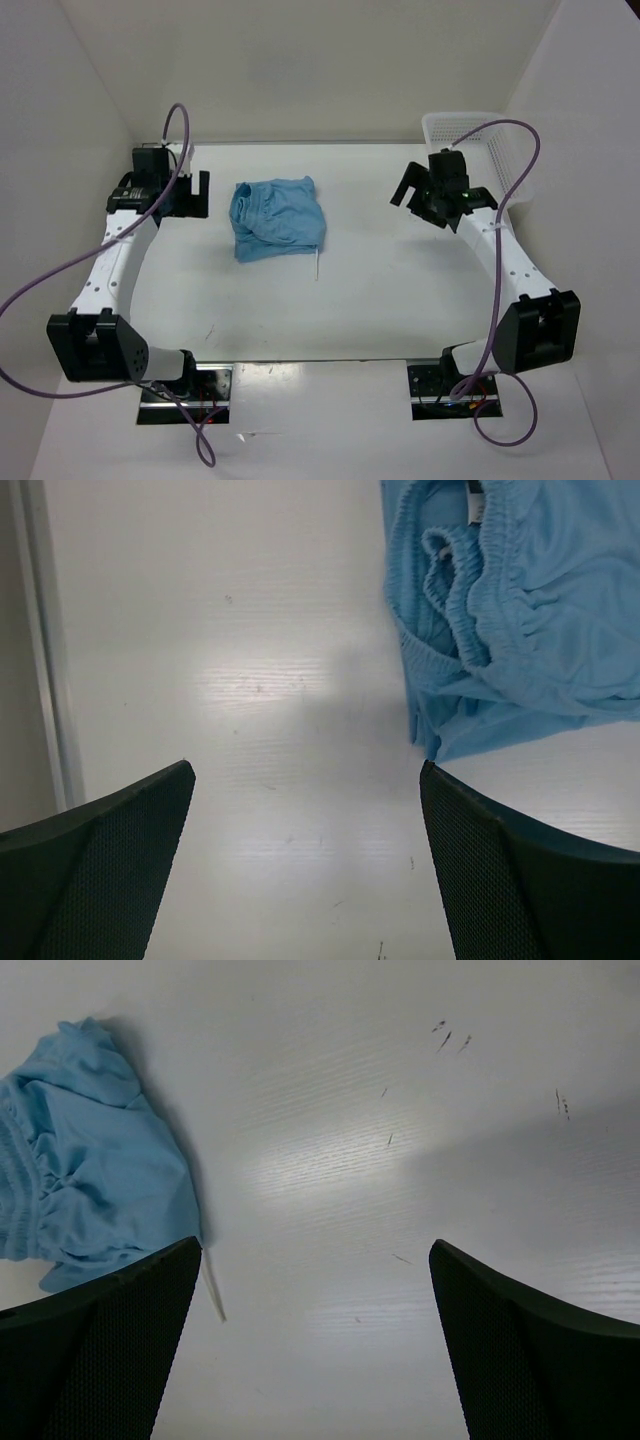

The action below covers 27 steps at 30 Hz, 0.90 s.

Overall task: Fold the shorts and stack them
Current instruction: Fold the shorts

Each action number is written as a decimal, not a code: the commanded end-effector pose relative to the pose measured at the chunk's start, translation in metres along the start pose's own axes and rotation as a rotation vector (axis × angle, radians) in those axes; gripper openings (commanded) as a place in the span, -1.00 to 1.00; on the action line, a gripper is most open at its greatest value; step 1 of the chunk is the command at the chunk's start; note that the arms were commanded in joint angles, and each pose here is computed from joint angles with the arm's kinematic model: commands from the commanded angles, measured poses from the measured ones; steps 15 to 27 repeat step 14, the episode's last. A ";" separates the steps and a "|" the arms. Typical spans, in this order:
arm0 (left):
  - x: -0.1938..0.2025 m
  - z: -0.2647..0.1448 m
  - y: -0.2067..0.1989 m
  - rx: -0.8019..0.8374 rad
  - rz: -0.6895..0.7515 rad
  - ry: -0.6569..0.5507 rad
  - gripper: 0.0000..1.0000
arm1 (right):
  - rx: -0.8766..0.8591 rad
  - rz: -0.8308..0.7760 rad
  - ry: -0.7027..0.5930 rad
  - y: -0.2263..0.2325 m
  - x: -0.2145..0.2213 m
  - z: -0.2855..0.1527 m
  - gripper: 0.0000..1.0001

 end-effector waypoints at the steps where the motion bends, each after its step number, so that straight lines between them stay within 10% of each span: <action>1: 0.007 -0.019 0.014 -0.040 -0.017 -0.026 1.00 | 0.006 0.002 -0.066 -0.002 -0.009 -0.011 1.00; 27: 0.001 -0.019 0.009 0.008 -0.023 -0.059 1.00 | -0.007 0.080 -0.143 -0.010 -0.026 -0.031 1.00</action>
Point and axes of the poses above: each gripper's point midway between its finger pads, its own z axis out along the fingers, its own y axis along the line the jaws close on, x = y × z, the point moved 2 cm from there along -z, back along the fingers, and after that the axes turned 11 degrees about -z, right-handed, at the moved point
